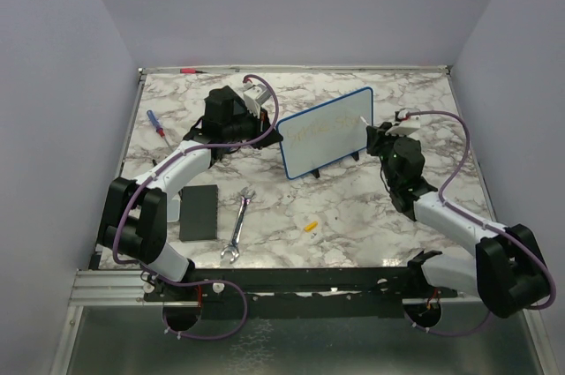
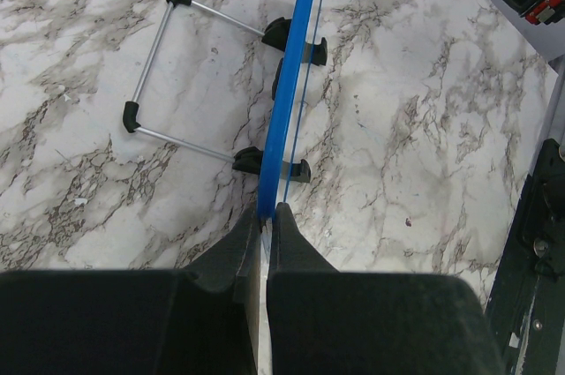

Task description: Write a sentence on the whiteboard

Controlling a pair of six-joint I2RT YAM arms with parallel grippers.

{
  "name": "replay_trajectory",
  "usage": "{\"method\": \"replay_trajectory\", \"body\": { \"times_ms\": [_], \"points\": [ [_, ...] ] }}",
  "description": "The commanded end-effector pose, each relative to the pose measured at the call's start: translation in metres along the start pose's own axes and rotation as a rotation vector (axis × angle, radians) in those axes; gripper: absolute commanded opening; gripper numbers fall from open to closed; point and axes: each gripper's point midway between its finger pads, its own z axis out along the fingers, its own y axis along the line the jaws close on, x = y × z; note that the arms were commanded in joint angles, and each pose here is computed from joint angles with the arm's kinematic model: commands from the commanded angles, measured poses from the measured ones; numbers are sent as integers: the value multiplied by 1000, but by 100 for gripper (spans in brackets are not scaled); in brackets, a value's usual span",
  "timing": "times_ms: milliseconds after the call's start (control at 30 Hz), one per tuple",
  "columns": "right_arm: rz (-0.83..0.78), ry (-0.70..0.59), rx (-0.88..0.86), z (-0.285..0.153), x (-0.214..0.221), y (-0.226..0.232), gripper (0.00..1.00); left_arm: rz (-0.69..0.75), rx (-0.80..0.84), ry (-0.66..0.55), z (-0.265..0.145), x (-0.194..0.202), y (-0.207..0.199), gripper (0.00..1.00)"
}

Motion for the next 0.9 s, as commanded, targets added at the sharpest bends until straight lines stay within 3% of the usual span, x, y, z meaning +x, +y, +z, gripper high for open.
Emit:
{"method": "replay_trajectory", "body": {
  "times_ms": [0, 867],
  "points": [
    [-10, -28, -8, 6, -10, 3, 1, 14, 7, 4, -4, 1, -7, 0],
    [-25, 64, 68, 3, 28, -15, 1, 14, 10, 4, -4, 1, -8, 0]
  ]
}}
